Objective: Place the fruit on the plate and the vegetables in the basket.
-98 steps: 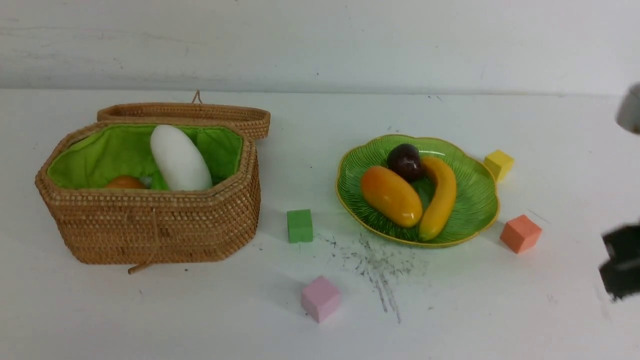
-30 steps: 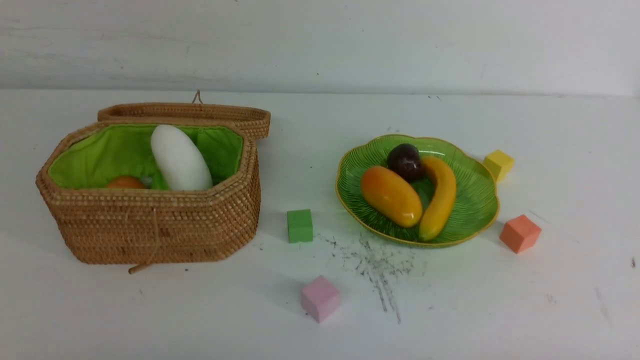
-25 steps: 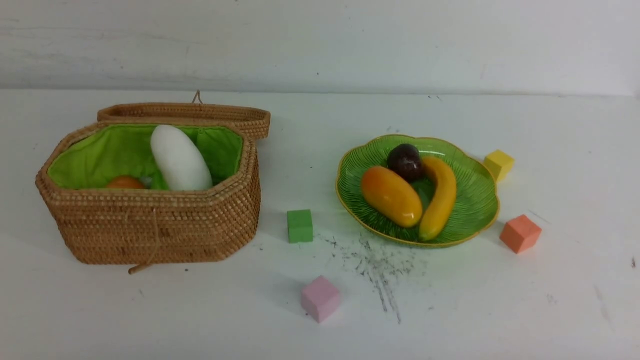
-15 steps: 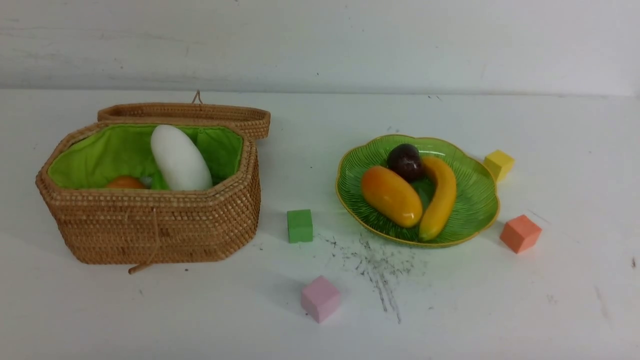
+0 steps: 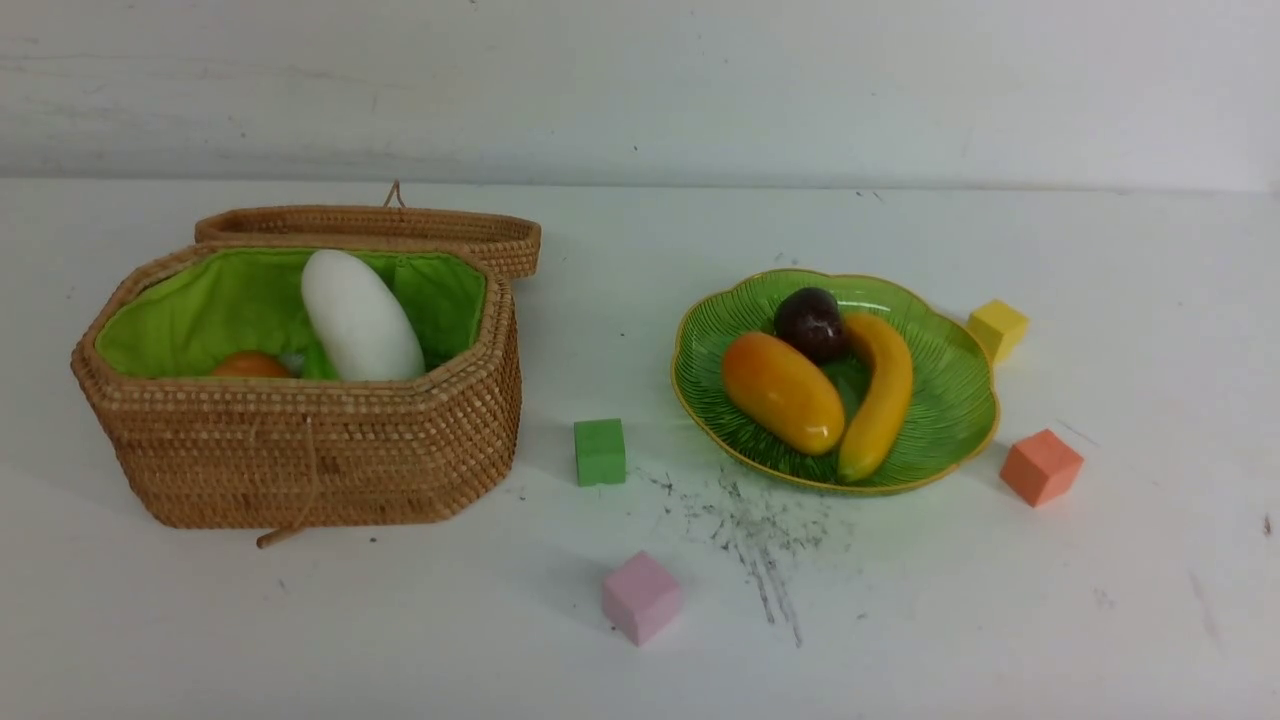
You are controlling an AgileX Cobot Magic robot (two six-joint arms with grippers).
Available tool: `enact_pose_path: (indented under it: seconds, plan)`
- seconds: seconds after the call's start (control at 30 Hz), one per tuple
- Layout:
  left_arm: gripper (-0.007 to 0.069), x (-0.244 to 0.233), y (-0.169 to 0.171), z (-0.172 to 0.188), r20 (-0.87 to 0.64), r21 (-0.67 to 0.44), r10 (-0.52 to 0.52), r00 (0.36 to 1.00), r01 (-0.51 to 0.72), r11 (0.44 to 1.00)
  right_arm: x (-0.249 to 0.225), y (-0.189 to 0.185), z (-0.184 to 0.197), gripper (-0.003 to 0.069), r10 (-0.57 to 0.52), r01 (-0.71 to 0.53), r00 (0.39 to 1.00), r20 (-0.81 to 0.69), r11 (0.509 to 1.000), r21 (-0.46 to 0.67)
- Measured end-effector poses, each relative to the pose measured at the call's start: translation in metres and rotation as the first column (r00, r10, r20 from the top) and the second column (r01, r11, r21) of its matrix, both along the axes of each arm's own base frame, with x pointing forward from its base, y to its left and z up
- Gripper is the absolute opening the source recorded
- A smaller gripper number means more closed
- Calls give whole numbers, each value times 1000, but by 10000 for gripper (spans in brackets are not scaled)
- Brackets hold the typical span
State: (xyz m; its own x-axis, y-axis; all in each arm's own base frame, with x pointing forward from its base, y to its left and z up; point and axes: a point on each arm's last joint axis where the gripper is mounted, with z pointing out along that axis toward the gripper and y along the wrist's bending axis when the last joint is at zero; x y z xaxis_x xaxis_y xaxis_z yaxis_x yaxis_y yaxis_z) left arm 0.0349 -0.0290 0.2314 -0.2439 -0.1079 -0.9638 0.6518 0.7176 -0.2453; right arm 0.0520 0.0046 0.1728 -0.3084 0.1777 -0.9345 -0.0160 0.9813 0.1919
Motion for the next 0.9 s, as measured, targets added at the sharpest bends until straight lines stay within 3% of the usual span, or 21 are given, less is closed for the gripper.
enact_pose_path:
  seconds: [0.3,0.4,0.47,0.5,0.53,0.67,0.77,0.9]
  plan:
    - [38,2,1,-1,24,18,38,999,-39,999,0,0,0,0,0,0,1000,-1,1000,0]
    - [38,5,4,-3,31,7,136,990,-136,991,0,0,0,1,0,0,1000,-1,1000,0]
    - [38,8,7,-5,54,-7,257,965,-257,967,0,0,0,2,0,0,1000,-1,1000,0]
    - [38,8,7,-5,54,-7,257,965,-257,967,0,0,0,2,0,0,1000,-1,1000,0]
    - [38,11,10,-8,66,-20,349,935,-348,937,0,0,0,4,0,0,1000,-1,1000,0]
    - [-6,17,19,-18,51,-34,536,843,-535,844,0,0,0,7,0,0,1000,-1,1000,-1]
    - [-13,20,23,-35,16,1,602,799,-602,799,0,0,0,12,0,0,1000,-2,1000,-1]
    - [-13,19,24,-53,-84,89,616,783,-610,788,0,0,0,16,0,0,1000,-2,1000,-1]
